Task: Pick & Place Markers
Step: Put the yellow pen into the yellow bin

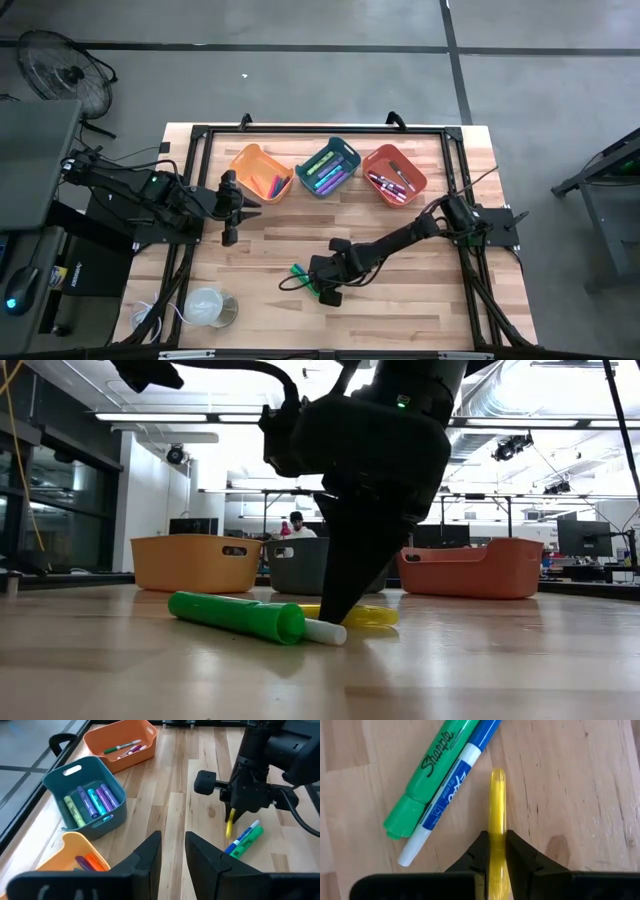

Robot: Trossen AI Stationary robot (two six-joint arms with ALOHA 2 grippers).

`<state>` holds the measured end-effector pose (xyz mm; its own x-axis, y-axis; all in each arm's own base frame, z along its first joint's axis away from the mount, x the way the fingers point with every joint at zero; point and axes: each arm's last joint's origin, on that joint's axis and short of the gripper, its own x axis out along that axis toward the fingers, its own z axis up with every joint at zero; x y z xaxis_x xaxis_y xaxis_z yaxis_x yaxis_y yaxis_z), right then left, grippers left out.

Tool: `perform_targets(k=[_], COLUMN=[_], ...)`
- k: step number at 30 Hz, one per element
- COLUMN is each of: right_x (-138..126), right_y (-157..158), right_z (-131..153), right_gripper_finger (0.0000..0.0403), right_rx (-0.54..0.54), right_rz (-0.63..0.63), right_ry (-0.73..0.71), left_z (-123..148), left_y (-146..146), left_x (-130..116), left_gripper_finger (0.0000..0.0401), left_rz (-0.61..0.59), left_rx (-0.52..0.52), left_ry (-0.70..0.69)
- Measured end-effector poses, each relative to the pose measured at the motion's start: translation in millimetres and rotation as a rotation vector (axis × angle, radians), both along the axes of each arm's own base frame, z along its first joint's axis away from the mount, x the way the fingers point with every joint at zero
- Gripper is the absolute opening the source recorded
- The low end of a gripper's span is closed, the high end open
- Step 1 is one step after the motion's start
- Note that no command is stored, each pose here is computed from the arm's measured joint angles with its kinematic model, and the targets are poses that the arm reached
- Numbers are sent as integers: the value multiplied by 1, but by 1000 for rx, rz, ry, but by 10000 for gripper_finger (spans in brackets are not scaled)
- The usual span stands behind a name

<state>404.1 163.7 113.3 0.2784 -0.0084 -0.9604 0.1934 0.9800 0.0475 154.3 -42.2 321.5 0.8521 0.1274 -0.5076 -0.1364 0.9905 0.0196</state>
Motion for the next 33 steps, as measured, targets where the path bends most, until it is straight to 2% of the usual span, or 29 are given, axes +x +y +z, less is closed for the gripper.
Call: perform_targets(k=[6, 18, 24, 33], right_x=[-1, 2, 0, -15], right_y=[-2, -29, -47, -81], right_z=[17, 60, 99, 172], right_gripper_finger=[31, 30, 30, 30], right_rx=[-57, -186, -259, -393], right_rz=[-46, -155, -212, -240], right_ry=[-77, -227, -350, -548], left_z=[0, 1, 11, 33], left_y=[0, -2, -3, -5], left_x=[0, 4, 9, 16], left_gripper_finger=[83, 83, 83, 83], left_rz=[-5, -5, -20, -34], left_rx=[-5, -13, -19, 64], left_ry=[-1, -26, -129, -348])
